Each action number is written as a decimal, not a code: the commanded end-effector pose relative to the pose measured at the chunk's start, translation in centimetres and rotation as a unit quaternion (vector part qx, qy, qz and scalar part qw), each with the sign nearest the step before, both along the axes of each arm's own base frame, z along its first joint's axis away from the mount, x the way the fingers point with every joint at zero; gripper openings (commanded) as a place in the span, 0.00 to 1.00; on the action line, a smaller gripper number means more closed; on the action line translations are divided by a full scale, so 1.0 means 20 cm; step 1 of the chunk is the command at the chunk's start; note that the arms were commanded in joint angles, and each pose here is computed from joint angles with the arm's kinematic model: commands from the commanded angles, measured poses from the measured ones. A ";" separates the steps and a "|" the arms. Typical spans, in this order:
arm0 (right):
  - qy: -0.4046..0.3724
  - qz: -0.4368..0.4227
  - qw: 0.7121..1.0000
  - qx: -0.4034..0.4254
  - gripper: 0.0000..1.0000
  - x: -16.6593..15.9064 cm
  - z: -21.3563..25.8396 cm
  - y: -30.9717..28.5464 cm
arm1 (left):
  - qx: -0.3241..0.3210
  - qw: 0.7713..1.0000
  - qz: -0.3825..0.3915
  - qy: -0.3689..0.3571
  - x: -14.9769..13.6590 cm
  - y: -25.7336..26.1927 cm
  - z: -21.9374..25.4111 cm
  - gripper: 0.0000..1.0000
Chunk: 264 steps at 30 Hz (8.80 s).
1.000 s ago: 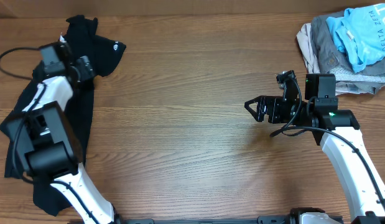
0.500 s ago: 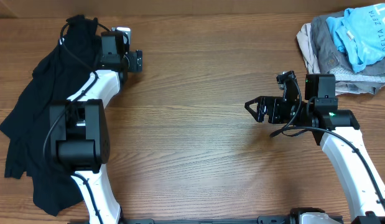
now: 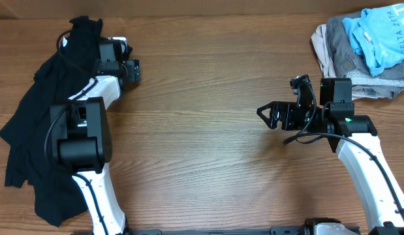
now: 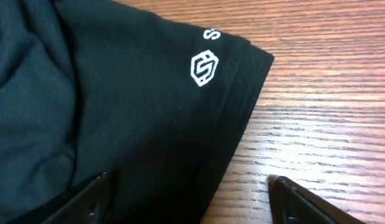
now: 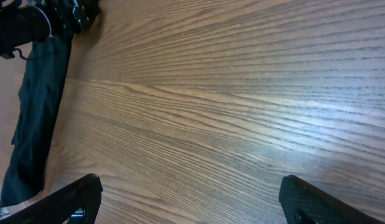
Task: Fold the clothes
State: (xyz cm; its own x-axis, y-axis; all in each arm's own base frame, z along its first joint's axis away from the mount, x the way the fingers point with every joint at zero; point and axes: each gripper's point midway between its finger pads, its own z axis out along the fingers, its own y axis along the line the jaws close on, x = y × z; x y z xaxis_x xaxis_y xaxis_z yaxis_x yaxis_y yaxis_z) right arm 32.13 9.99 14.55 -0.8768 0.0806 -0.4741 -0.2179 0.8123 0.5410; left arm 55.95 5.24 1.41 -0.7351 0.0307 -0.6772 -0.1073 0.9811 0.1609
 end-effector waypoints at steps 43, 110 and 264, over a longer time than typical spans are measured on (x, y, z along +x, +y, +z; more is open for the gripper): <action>-0.017 0.004 1.000 -0.002 0.95 0.03 0.06 0.01 | -0.061 0.994 -0.047 0.080 -0.11 -0.31 1.04 0.04; -0.013 -0.021 0.999 0.029 0.92 0.05 0.09 -0.04 | -0.267 0.880 -0.379 -0.104 -0.53 -1.27 2.12 0.04; 0.006 -0.046 0.991 -0.122 0.97 0.18 0.41 -0.11 | -0.119 0.912 -0.245 0.306 -0.58 -1.10 0.24 0.38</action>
State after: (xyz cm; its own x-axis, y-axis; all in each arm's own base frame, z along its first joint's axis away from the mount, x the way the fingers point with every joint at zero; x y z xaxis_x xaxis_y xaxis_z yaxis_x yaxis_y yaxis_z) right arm 35.45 7.74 21.57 -0.8955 0.0575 -0.4414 -0.1081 0.9339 0.3408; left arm 44.69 -16.42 5.64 -0.9162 0.3641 -0.1673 0.3926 0.8992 -0.1933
